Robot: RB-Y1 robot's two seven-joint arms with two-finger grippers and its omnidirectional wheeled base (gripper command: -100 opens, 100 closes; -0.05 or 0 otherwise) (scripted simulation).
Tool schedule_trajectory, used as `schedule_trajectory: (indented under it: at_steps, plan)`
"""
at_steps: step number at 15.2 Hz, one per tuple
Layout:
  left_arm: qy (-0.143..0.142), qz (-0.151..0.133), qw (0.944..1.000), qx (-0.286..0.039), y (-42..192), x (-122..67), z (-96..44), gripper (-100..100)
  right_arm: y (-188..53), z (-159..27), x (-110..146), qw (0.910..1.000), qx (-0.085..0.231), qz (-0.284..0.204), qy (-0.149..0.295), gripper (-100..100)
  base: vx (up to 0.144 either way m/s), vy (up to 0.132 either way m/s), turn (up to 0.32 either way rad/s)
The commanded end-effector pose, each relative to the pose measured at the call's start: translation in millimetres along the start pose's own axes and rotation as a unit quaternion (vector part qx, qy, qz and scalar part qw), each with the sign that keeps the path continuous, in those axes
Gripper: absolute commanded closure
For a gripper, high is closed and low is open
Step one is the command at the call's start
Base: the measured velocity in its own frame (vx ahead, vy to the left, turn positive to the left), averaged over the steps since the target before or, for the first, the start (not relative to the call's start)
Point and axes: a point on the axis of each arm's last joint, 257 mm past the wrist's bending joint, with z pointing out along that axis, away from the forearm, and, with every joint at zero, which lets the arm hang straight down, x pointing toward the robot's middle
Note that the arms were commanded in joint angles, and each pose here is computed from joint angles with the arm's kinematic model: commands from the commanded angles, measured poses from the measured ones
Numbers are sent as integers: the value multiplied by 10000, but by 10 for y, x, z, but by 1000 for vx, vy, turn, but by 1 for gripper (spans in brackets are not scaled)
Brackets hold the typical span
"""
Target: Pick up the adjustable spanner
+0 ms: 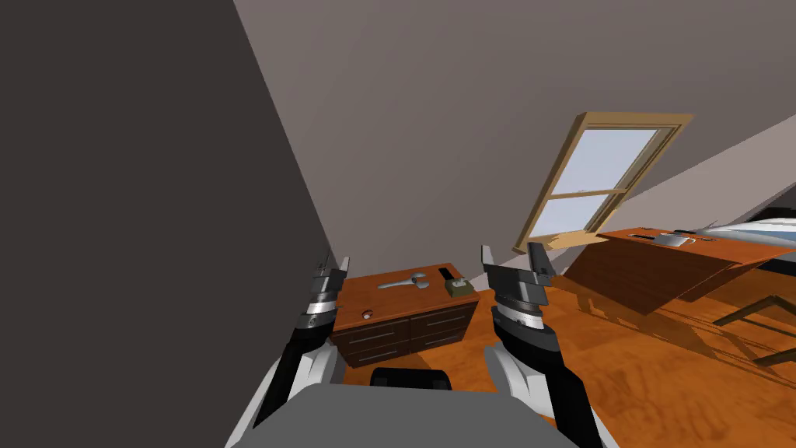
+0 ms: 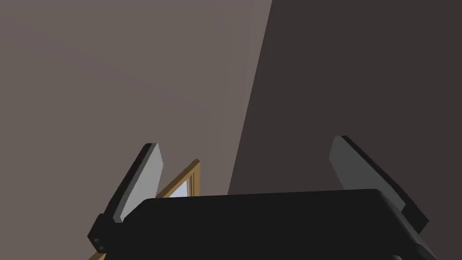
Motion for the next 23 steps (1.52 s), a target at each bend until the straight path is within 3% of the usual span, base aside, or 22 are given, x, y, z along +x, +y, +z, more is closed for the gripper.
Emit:
schedule_trajectory:
  at_steps: [1, 3, 7, 8, 9, 10, 11, 12, 13, 14, 15, 16, 17, 19, 22, 23]
  plan:
    - [0, 49, 9997, -231, 185, -63, -26, -100, 0, 0, 0, 10000, 0, 0, 0, 0, 0, -7, -155]
    - [-11, 79, 9992, -381, 305, -110, -45, -100, 0, 0, 1, 10000, 0, 1, 0, 0, -3, -7, -214]
    - [-114, 200, 9946, -1008, 795, -352, -154, -100, 0, 0, 0, 10000, 0, 1, 0, 0, -5, -10, -202]
    - [-114, 200, 9946, -1008, 795, -352, -154, -100, 0, 0, 0, 10000, 0, 1, 0, 0, -5, -7, -150]
    - [-177, 248, 9915, -1265, 990, -470, -212, -100, 0, 0, 0, 10000, 0, 0, 0, 0, -5, -12, -201]
    - [-177, 248, 9915, -1265, 990, -470, -212, -100, 0, 0, 0, 10000, 0, 1, 0, 0, -5, -10, -187]
    - [-256, 300, 9873, -1541, 1194, -608, -283, -100, 0, 0, 0, 10000, 0, 0, 0, 0, -8, -14, -258]
    - [-256, 300, 9873, -1541, 1194, -608, -283, -100, 0, 0, 1, 10000, 0, 1, 0, 0, -7, -11, -230]
    - [-346, 354, 9823, -1805, 1380, -759, -354, -100, 0, 0, 0, 10000, 0, 1, 0, 0, -7, -14, -296]
    - [-353, 354, 9818, -1832, 1404, -766, -369, -100, 0, 0, 1, 10000, 0, 1, 0, 0, -6, -11, -230]
    - [-448, 409, 9767, -2060, 1550, -924, -426, -100, 0, 0, 0, 10000, 0, 1, 0, 0, -4, -16, -264]
    - [-468, 409, 9750, -2135, 1615, -945, -471, -100, 0, 0, 1, 10000, 0, 1, 0, 0, -4, -13, -225]
    - [-575, 463, 9691, -2352, 1744, -1115, -528, -100, 0, 0, 0, 10000, 0, 1, 0, 0, -7, -17, -317]
    - [-602, 464, 9666, -2446, 1823, -1143, -588, -100, 0, 0, 0, 10000, 0, 1, 0, 0, -6, -9, -166]
    - [-888, 561, 9498, -2947, 2114, -1551, -779, -100, 0, 0, 0, 10000, 0, 1, 0, 0, -4, -16, -292]
    - [-929, 561, 9454, -3072, 2208, -1590, -870, -100, 0, 0, 1, 10000, 0, 1, 0, 0, -4, -14, -275]
